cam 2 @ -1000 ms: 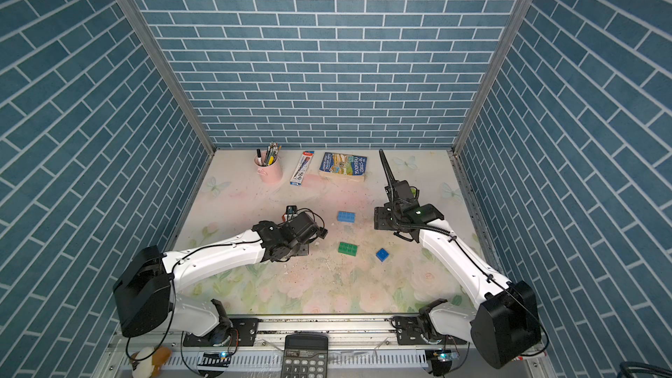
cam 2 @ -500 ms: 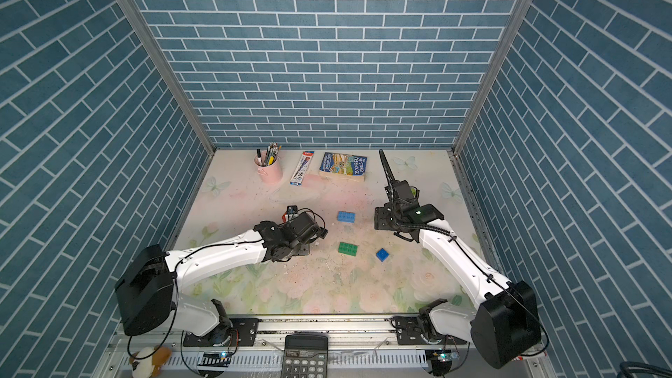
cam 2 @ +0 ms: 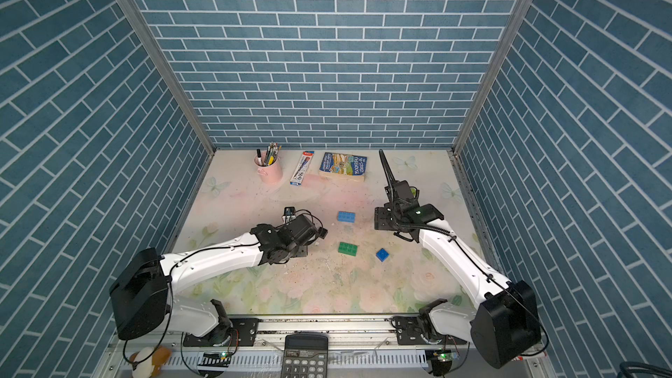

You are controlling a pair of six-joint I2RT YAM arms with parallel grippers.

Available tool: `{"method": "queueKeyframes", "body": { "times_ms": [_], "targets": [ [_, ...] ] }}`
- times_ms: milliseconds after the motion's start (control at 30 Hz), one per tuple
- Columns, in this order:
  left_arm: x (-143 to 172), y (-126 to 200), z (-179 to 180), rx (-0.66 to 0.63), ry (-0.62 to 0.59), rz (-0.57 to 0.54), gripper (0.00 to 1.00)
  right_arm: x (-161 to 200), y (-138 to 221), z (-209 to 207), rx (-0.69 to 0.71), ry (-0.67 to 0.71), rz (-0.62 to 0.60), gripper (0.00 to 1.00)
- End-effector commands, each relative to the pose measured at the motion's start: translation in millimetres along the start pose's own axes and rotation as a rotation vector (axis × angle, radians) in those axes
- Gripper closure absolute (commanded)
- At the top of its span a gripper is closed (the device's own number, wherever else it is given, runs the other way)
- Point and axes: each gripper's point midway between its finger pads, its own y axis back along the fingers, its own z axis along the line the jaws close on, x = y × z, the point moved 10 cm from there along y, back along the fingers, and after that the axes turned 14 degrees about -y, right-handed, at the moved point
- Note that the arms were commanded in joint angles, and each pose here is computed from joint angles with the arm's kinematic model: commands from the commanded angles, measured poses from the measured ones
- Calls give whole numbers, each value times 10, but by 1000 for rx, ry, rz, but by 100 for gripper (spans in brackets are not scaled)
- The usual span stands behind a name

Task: Assemble the letter r with lego
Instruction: Assemble the lego brick with the lego brick.

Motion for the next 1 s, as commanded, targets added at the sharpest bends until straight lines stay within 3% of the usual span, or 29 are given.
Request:
{"method": "queueKeyframes", "body": {
  "times_ms": [0,967],
  "targets": [
    [151,-102,2,-17,-34,71,89,23,-1,-38,36,29,19,30],
    [262,-117,-26,-60,-80,97,90,14,31,-44,41,24,16,30]
  ]
}}
